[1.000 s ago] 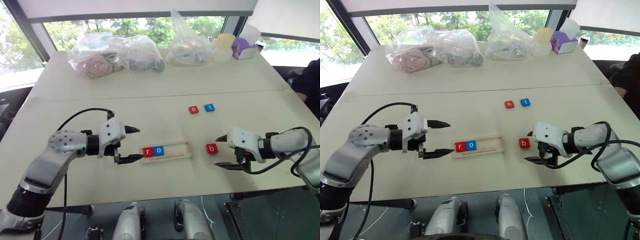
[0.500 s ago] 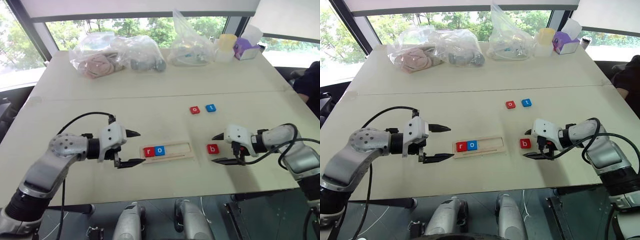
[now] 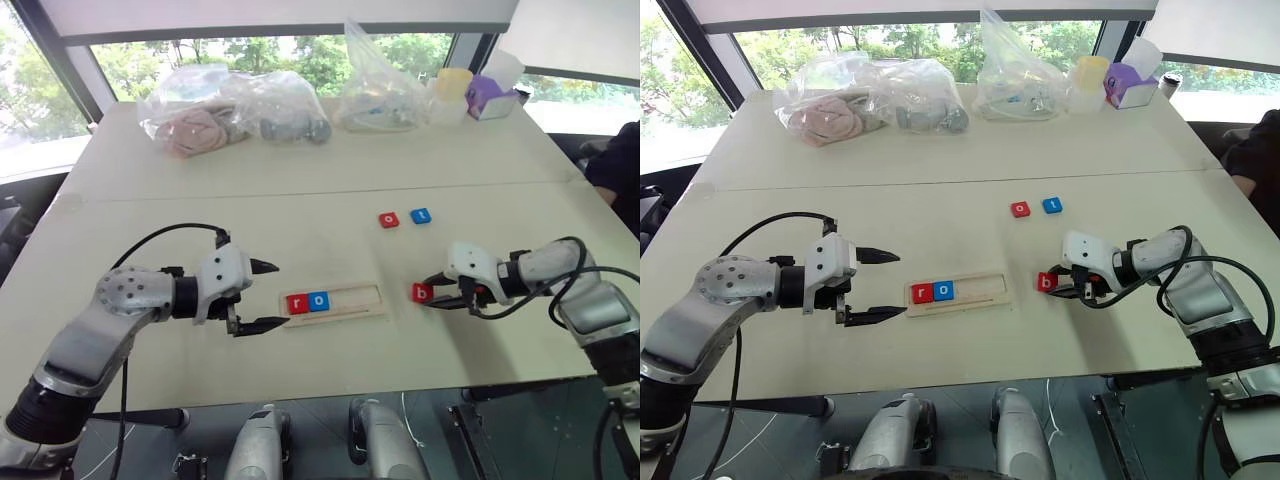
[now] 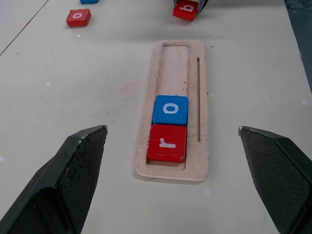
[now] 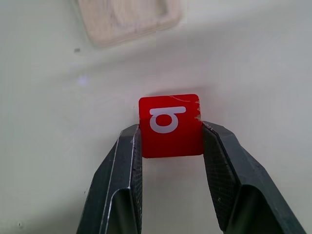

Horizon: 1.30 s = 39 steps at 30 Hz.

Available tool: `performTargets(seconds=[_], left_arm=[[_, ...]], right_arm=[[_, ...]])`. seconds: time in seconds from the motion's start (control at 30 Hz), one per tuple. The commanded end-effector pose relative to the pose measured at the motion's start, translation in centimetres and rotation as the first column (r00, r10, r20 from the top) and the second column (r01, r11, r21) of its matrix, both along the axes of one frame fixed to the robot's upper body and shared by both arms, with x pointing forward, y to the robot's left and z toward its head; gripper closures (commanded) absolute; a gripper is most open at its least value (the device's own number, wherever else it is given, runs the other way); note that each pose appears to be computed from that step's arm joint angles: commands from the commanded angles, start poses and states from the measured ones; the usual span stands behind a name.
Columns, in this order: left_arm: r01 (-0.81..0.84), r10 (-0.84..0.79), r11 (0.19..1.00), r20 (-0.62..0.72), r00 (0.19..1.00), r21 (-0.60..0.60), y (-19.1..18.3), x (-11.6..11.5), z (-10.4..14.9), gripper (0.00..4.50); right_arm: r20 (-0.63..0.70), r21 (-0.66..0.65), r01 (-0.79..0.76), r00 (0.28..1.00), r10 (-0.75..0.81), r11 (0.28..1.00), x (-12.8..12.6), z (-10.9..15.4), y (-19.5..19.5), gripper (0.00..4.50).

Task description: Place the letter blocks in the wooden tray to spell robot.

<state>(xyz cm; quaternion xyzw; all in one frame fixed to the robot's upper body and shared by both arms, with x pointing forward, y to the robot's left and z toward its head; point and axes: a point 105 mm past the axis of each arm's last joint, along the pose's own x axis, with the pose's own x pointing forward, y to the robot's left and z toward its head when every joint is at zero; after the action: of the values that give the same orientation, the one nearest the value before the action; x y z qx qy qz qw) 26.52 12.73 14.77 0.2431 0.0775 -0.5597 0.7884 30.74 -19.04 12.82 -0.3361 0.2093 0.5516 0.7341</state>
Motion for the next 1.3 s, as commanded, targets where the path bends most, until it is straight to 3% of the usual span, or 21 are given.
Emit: performTargets(seconds=[0.03,0.37,0.67,1.3], left_arm=[[0.008,-0.008,1.0,0.046,0.999,0.003,-0.1,-0.2,1.0,0.0],[0.009,-0.009,1.0,0.045,0.999,0.009,0.1,-0.6,1.2,0.0],[-0.017,0.017,1.0,0.049,0.999,0.011,0.2,-0.8,1.1,0.0],[-0.027,0.026,1.0,0.045,0.999,0.001,-0.1,-0.9,0.9,0.0]], right_arm=[[0.042,0.054,-0.126,0.991,0.124,0.991,-0.8,2.9,3.3,3.36],[0.021,0.015,-0.272,0.962,0.272,0.962,-0.8,0.9,8.6,3.36],[0.025,0.005,-0.281,0.96,0.28,0.96,0.3,-0.5,9.9,3.36],[0.028,0.039,-0.293,0.956,0.292,0.955,0.9,-0.8,12.0,3.36]])
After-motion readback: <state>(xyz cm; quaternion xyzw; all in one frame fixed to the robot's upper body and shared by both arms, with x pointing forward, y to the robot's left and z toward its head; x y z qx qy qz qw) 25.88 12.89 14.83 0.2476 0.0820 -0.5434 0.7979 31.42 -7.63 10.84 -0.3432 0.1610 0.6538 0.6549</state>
